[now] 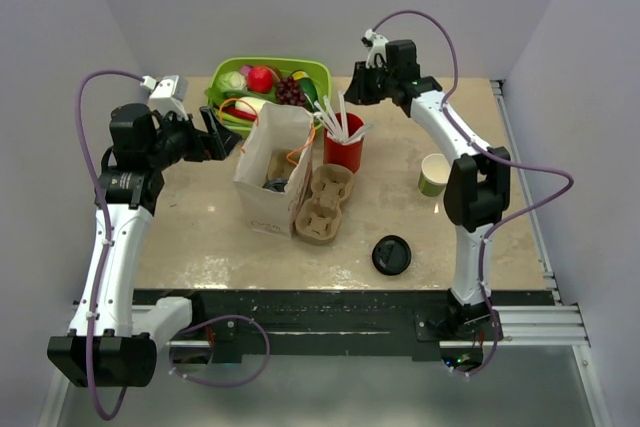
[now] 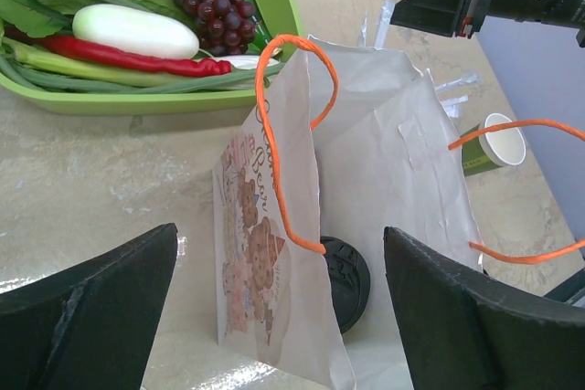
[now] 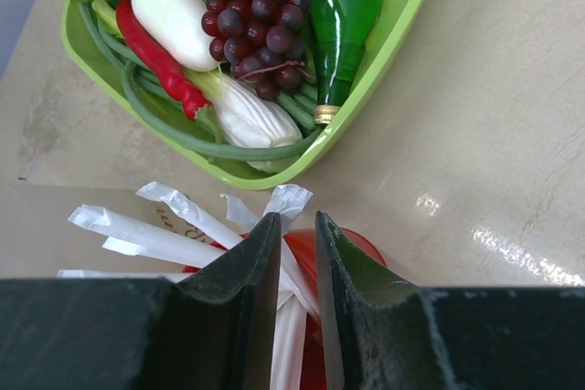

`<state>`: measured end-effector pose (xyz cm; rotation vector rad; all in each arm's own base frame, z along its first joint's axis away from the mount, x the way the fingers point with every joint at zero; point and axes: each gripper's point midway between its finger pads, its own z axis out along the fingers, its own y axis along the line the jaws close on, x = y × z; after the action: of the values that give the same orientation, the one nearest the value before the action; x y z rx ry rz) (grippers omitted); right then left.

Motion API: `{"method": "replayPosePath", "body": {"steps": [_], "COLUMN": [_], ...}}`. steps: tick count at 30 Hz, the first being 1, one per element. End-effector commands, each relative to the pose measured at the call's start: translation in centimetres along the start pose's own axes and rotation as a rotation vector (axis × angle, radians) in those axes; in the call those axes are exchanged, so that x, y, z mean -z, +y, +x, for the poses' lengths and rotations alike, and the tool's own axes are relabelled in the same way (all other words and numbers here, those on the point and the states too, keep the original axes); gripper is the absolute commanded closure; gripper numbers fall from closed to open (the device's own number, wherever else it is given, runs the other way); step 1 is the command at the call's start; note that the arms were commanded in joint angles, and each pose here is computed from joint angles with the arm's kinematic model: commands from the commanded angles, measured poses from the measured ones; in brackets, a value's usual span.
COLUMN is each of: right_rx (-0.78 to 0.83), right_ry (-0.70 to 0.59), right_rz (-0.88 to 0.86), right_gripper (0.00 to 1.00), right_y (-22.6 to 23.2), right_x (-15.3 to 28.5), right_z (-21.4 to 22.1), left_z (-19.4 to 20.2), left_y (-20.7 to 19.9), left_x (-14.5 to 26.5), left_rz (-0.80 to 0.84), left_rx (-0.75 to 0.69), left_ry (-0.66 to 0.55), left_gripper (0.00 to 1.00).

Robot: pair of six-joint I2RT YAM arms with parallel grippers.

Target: Pack the takeout coffee

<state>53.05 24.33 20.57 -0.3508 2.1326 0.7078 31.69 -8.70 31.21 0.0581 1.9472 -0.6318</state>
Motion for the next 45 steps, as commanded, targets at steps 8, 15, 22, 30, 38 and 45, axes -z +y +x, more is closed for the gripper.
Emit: {"method": "replayPosePath", "body": {"steps": [8, 15, 22, 30, 38, 45], "right_rx": [0.006, -0.013, 0.004, 0.015, -0.042, -0.091], "right_ry": [-0.089, -0.061, -0.043, -0.077, -0.057, -0.047], "right_rz": [-0.083, -0.067, -0.126, -0.216, -0.229, -0.274], "right_gripper": [0.68, 0.68, 0.68, 0.68, 0.67, 0.64], "right_y": [2.1, 1.3, 3.1, 5.4, 5.7, 7.0], "right_x": [0.5, -1.1, -1.7, -0.5, -0.5, 0.4], "right_z": [-2.9, -2.3, -1.8, -2.4, -2.1, -2.5], "left_z": [-1.8, -1.5, -1.0, -0.5, -0.5, -0.5], "left_y": [-0.7, -0.5, -0.4, -0.3, -0.3, -0.2], "left_x": [0.4, 0.2, -0.1, -0.4, -0.5, -0.7], "left_rz": [0.011, 0.013, 0.018, 0.023, 0.025, 0.028], "left_rx": [-0.025, -0.02, -0.011, 0.004, 0.007, 0.016], "left_ry": [-0.048, -0.038, -0.032, -0.022, -0.021, -0.025], "left_gripper": [0.02, 0.03, 0.03, 0.03, 0.04, 0.04]}}
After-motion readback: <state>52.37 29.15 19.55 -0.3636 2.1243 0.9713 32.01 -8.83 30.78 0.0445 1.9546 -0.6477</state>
